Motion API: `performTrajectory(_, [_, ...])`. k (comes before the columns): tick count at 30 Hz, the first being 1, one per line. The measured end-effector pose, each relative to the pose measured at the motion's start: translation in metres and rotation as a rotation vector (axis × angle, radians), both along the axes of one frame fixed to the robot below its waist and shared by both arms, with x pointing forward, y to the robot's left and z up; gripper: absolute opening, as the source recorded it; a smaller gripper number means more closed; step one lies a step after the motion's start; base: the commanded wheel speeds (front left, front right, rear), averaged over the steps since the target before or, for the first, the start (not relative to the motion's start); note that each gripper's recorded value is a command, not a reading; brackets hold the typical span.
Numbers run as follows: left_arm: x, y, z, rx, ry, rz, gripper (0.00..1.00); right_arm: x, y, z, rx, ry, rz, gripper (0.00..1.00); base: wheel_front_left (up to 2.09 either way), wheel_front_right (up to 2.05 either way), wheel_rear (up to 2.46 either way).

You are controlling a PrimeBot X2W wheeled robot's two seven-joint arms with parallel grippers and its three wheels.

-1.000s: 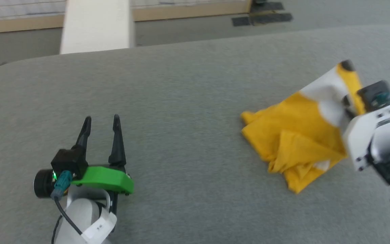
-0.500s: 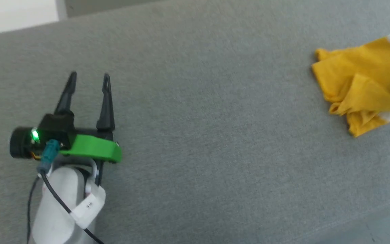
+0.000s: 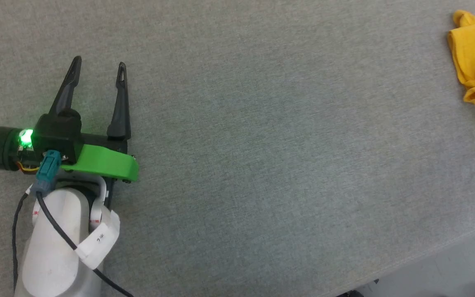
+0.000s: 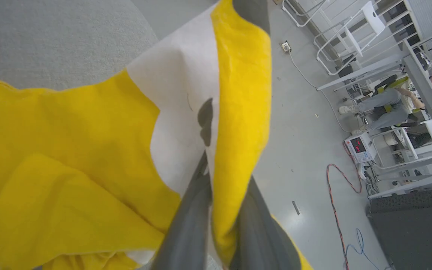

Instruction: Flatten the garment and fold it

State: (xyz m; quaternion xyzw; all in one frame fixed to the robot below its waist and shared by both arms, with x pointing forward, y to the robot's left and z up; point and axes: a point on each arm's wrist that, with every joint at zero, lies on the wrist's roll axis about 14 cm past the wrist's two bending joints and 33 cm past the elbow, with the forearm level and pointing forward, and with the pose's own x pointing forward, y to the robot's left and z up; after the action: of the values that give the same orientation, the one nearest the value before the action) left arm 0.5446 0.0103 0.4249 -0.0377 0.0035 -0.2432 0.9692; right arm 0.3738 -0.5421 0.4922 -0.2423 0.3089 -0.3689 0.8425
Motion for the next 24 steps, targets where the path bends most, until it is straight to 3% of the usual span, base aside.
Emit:
performTrajectory(2, [0.000,0.003,-0.004,0.002,0.005,0.005,1.00,0.002,0.000,-0.007,0.005,0.002,-0.007,0.01,0.00,0.00,0.00])
performTrajectory(3, [0.001,0.004,-0.004,0.003,0.007,0.008,1.00,0.003,0.000,-0.010,0.007,0.010,-0.007,0.34,0.00,0.00,0.00])
performTrajectory(4, [0.001,0.006,-0.005,0.006,0.007,0.013,1.00,0.005,0.001,-0.013,0.011,0.015,-0.005,1.00,0.00,0.00,0.00])
performTrajectory(14, [-0.012,0.013,0.014,-0.036,-0.005,0.053,1.00,0.022,0.013,0.015,-0.044,-0.138,0.130,1.00,0.00,0.00,0.00])
performTrajectory(24, [-0.054,0.033,0.032,-0.100,0.040,0.125,1.00,0.042,0.072,0.040,0.071,-0.430,0.331,1.00,0.00,0.00,0.00])
